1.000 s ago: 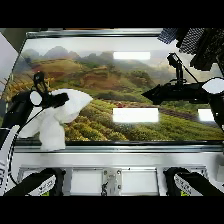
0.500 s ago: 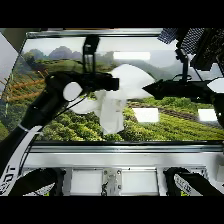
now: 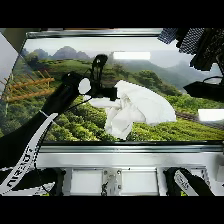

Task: Fold the clothes and pants, and hang the long-sleeved shirts on hangers.

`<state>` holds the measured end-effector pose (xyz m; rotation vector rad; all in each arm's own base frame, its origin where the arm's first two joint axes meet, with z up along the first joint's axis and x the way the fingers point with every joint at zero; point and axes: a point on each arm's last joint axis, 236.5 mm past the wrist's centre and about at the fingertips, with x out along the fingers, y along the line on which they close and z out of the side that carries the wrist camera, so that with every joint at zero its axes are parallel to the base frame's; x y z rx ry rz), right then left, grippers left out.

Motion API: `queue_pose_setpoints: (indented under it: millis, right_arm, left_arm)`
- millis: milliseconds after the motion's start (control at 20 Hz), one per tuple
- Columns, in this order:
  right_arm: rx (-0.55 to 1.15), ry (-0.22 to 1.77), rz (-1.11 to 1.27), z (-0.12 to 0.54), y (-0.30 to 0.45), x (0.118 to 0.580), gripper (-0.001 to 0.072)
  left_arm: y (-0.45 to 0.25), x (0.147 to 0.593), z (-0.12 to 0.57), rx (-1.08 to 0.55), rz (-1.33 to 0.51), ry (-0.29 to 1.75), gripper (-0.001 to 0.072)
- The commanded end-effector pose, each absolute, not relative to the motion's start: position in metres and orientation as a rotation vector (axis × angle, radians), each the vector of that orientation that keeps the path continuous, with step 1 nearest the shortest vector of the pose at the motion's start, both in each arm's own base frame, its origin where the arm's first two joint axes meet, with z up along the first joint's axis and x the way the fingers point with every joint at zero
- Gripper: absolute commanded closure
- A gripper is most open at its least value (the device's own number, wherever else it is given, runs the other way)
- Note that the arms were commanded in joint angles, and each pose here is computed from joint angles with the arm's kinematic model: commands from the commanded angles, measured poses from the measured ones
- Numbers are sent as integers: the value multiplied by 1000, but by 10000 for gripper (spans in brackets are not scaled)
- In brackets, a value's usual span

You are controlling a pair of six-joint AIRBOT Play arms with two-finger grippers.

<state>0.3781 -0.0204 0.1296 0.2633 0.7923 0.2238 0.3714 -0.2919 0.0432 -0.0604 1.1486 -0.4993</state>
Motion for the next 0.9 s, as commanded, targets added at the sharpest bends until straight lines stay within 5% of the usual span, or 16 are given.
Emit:
queue_pose_setpoints:
  millis: [0, 150, 200, 250, 300, 400, 450, 550, 850]
  right_arm:
    - [316, 936, 111, 86, -48, 353, 682]
    - [361, 1017, 119, 51, -41, 339, 668]
    - [375, 1043, 121, 40, -39, 334, 477]
    - [388, 1066, 122, 31, -37, 330, 186]
    - [401, 1091, 124, 21, -34, 325, 51]
    - [437, 1139, 122, -1, -28, 313, 61]
    - [475, 1165, 112, -14, -24, 306, 61]
    - [531, 1200, 90, -40, -18, 294, 61]
    - [897, 1052, 134, -46, 25, 319, 60]
  left_arm:
    - [-295, 311, -16, -185, -611, 1396, 22]
    - [-311, 281, -55, -194, -672, 1462, 21]
    - [-312, 277, -67, -189, -663, 1478, 21]
    - [-314, 274, -75, -180, -660, 1498, 21]
    - [-317, 272, -81, -173, -661, 1512, 21]
    - [-322, 277, -88, -170, -659, 1522, 23]
    - [-324, 279, -90, -178, -649, 1530, 138]
    - [-321, 283, -92, -186, -636, 1535, 688]
    - [-299, 304, -77, -241, -597, 1506, 696]
